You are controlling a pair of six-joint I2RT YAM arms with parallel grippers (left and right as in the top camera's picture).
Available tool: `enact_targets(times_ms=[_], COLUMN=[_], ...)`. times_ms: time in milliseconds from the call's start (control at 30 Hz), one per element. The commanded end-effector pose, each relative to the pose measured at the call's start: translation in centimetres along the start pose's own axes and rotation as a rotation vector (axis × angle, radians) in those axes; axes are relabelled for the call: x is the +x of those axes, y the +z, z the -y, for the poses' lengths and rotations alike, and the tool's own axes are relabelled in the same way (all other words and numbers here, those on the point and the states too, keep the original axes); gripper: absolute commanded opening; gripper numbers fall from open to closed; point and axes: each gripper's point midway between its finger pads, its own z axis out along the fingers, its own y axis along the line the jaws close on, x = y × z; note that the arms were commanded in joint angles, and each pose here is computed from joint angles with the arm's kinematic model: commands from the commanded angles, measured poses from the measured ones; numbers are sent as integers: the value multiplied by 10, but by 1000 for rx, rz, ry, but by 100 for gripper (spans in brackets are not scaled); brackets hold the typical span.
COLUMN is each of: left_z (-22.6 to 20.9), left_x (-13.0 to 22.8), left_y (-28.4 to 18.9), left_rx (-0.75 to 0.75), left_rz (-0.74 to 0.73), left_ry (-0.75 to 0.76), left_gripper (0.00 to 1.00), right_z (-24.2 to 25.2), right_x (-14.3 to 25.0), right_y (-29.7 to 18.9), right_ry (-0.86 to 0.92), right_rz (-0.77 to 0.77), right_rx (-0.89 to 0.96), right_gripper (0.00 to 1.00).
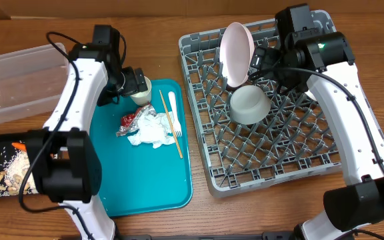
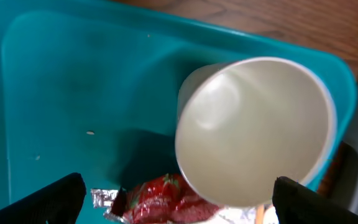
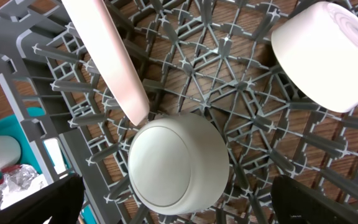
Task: Sort waste into correct bins and load items into the dishwasher rack
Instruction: 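Move the left gripper to the white paper cup on the teal tray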
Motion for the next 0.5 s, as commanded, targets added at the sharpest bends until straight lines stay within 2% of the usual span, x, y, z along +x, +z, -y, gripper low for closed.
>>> enact_targets(times_ms=[0, 300, 467], left_z=[-4, -6, -1], left_x=[1, -5, -15], left_y=[17, 17, -4], left_rx=[-23, -32, -22], left_rz=[-31, -8, 17], left_ry=[6, 6, 8], left_gripper=[98, 93, 94], right_z=[-2, -2, -2], right_x=[-8, -8, -8], right_y=[-13, -13, -13], right_ry=[5, 4, 5], right_rz=[43, 43, 43], right_rx=[-13, -13, -13], right_gripper=[100, 100, 100])
